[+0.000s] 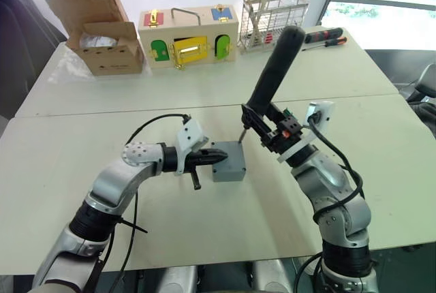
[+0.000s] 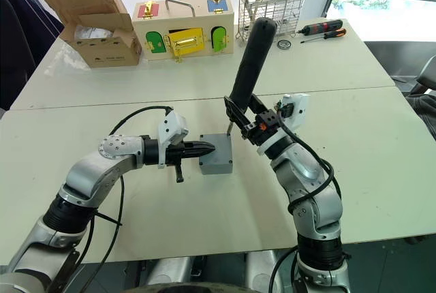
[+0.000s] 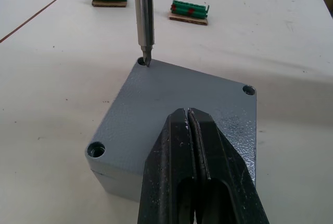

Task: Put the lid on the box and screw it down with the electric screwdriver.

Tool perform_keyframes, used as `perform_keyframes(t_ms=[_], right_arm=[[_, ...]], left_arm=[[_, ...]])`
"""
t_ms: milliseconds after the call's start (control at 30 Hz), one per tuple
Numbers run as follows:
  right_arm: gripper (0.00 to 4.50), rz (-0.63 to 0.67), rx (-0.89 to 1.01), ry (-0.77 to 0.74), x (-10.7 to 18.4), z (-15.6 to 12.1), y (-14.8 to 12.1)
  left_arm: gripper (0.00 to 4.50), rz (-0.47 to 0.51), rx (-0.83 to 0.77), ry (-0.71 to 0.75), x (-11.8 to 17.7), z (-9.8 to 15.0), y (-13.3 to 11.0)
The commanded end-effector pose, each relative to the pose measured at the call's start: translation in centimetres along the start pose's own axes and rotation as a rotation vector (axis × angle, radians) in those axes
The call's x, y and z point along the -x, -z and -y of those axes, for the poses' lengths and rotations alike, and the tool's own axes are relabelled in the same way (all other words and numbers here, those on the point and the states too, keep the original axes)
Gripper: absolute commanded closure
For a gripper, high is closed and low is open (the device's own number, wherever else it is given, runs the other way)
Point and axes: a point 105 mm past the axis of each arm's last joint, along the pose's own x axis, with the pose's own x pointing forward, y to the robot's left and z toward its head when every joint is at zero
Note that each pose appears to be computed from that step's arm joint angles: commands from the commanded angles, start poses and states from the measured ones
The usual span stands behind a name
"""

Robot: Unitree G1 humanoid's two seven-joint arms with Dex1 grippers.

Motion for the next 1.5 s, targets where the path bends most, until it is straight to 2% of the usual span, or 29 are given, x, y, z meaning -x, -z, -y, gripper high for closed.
perform_keyframes(t_ms=[33,300,600,767,967,1067,1167,1500], right_arm=[[2.71,0.051,0.034,-0.012,0.1,-0.2,-1.0],[2.71,0.012,0.061,-0.024,-0.1,-0.4,0.6],[2.71,-0.081,0.158,-0.173,-0.3,-2.9,3.3],[2.71,-0.138,0.171,-0.196,0.1,-3.2,4.8],[2.71,-0.184,0.162,-0.180,0.5,-2.8,5.9],[2.71,-0.234,0.131,-0.113,0.5,-1.7,7.4],[2.71,-0.240,0.122,-0.083,0.2,-1.1,7.7],[2.71,-0.284,0.122,-0.086,0.5,-1.5,9.3]], left_arm=[[4.50,-0.022,0.020,-0.009,0.1,-0.1,0.8],[4.50,-0.027,0.024,-0.010,0.1,0.1,1.1],[4.50,-0.038,0.026,-0.015,0.2,0.1,1.5],[4.50,-0.039,0.029,-0.020,0.2,0.1,1.6],[4.50,-0.043,0.031,-0.024,0.1,0.1,1.7],[4.50,-0.080,0.006,-0.023,0.1,0.2,2.4],[4.50,-0.080,0.006,-0.026,0.1,0.2,2.4],[4.50,-0.099,0.002,-0.028,0.1,0.5,3.2]])
